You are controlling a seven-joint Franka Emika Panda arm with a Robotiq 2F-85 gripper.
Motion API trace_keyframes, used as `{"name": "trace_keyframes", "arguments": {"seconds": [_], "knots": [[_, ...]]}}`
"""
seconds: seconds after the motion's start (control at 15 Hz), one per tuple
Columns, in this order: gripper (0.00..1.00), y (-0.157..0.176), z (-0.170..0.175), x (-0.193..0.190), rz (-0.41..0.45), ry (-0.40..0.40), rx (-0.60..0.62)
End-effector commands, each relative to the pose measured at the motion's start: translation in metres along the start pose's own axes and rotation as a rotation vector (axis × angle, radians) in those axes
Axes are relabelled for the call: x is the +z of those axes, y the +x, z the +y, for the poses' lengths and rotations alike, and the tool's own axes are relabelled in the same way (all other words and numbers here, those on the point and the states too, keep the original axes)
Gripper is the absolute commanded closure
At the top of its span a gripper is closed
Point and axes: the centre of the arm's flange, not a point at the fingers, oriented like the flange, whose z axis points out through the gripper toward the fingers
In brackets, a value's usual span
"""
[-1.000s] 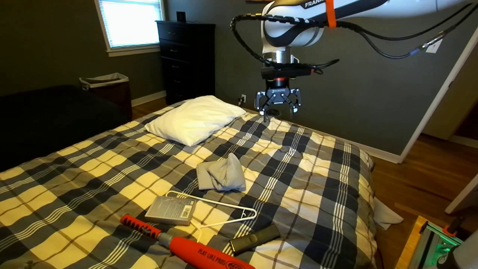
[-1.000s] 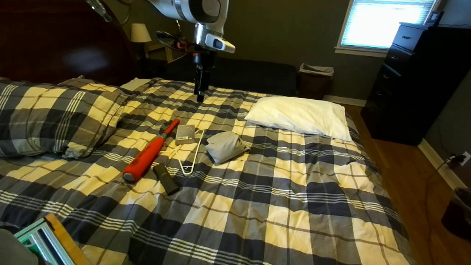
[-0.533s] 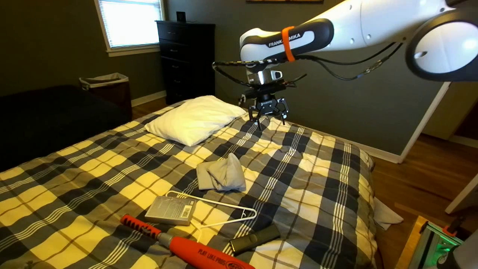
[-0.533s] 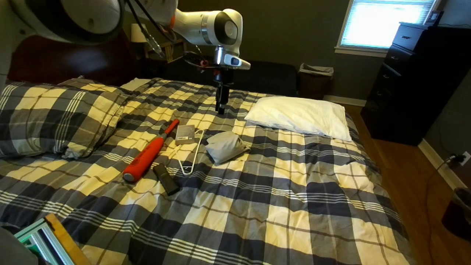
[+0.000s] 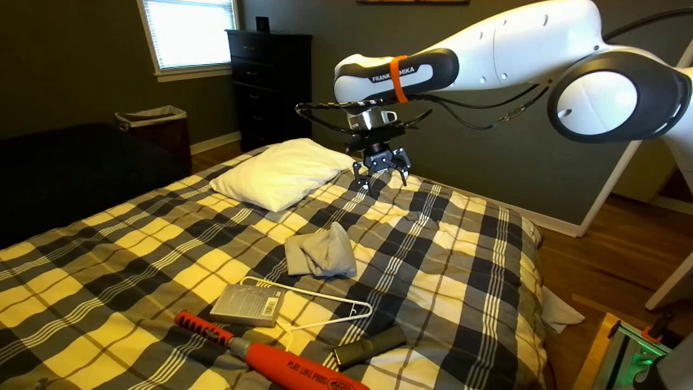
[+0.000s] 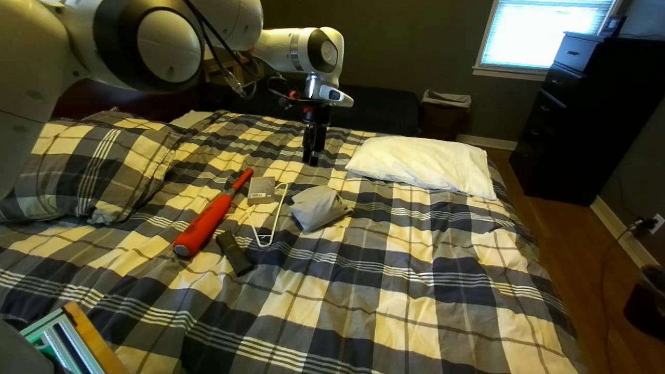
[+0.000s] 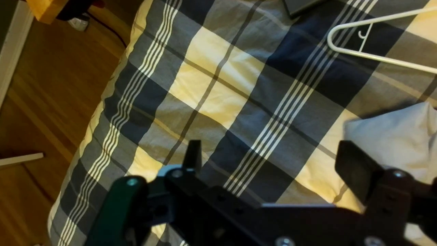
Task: Raise one grey cloth, then put it on the bed
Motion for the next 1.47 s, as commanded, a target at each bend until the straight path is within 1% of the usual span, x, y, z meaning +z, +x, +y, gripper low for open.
{"name": "trace_keyframes", "arguments": {"seconds": [0.0, 0.13, 0.27, 0.4, 0.47, 0.53, 0.6, 0.67, 0.8, 1.2, 1.4], "knots": [[0.0, 0.017, -0.024, 0.001, 0.141, -0.004, 0.054], [0.0, 0.036, -0.057, 0.004, 0.209, -0.006, 0.056], [0.0, 0.049, -0.09, 0.014, 0.262, -0.003, 0.026], [0.0, 0.053, -0.127, 0.028, 0.302, -0.004, -0.009], [0.0, 0.056, -0.146, 0.035, 0.347, -0.012, -0.023], [0.0, 0.057, -0.162, 0.041, 0.382, -0.021, -0.066], [0.0, 0.046, -0.173, 0.043, 0.387, -0.009, -0.164], [0.0, 0.025, -0.128, 0.056, 0.334, -0.007, -0.081], [0.0, 0.02, -0.14, 0.066, 0.338, -0.015, -0.097], [0.0, 0.027, -0.129, 0.055, 0.343, -0.002, -0.081], [0.0, 0.033, -0.144, 0.056, 0.358, 0.009, -0.087]]}}
